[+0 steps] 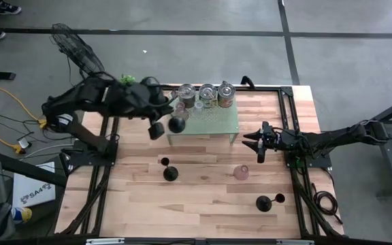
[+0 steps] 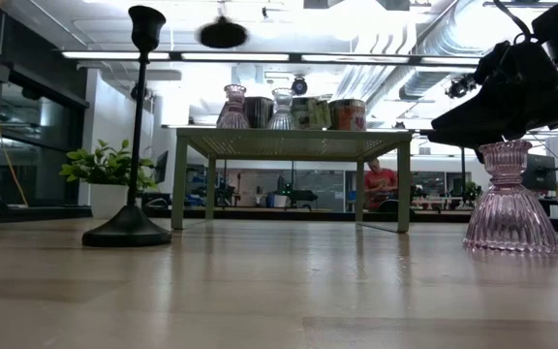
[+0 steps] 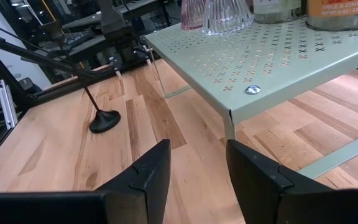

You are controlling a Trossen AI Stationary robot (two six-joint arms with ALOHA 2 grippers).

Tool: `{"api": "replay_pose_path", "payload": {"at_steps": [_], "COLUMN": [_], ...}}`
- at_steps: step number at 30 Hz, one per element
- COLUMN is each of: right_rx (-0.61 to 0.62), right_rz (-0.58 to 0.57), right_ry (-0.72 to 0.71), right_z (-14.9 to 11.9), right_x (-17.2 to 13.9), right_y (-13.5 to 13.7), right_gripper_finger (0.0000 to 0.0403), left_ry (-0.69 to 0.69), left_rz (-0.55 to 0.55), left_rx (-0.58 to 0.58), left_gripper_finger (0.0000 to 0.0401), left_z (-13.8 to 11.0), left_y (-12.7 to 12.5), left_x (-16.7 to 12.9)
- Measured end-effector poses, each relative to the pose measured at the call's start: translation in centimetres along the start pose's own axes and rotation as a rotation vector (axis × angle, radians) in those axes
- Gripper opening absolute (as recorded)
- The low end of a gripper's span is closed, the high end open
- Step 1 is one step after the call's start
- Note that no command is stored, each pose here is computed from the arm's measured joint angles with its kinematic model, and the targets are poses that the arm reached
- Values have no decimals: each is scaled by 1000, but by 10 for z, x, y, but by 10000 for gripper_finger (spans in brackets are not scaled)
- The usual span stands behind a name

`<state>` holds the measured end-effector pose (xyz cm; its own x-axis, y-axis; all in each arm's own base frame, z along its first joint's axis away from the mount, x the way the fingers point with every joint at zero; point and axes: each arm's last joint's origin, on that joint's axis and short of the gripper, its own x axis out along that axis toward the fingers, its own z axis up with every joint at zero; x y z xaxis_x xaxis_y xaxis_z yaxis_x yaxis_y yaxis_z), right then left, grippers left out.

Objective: Pick & Place candle stick holders
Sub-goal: Put the left black candle holder on the shelf

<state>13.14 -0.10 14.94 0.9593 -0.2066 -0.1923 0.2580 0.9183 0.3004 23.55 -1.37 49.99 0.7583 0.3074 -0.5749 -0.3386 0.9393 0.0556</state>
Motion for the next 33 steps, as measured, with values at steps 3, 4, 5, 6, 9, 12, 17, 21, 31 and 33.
{"api": "replay_pose_path", "payload": {"at_steps": [3, 4, 5, 6, 9, 12, 17, 21, 31, 33], "right_rx": [0, 0, 0, 0, -1, -1, -3, -3, -4, -4], "right_rz": [0, -1, 0, 0, -1, -2, -3, -4, -6, -5], "right_ry": [0, 1, 0, 0, 3, 3, 8, 10, 14, 13], "right_z": [0, 0, 0, 0, 0, 0, -1, -1, -2, -1], "right_x": [0, 0, 0, 0, 0, 0, 1, 1, 1, 1], "right_y": [0, 0, 0, 0, 0, 0, 0, 0, 0, 0], "right_gripper_finger": [148, 148, 148, 148, 148, 148, 148, 148, 148, 148], "left_ry": [12, 28, 25, 23, 70, 116, 155, 168, 160, 170], "left_rz": [-31, -42, -54, -67, -90, -84, -67, -79, -80, -71], "left_rx": [46, 69, 86, 104, 144, 136, 108, 101, 87, 80], "left_gripper_finger": [6, 6, 6, 6, 6, 6, 6, 6, 6, 6], "left_z": [5, 6, 8, 9, 11, 10, 12, 13, 16, 16], "left_y": [3, 4, 5, 6, 7, 12, 17, 17, 17, 21], "left_x": [13, 20, 24, 28, 48, 64, 89, 103, 125, 129]}}
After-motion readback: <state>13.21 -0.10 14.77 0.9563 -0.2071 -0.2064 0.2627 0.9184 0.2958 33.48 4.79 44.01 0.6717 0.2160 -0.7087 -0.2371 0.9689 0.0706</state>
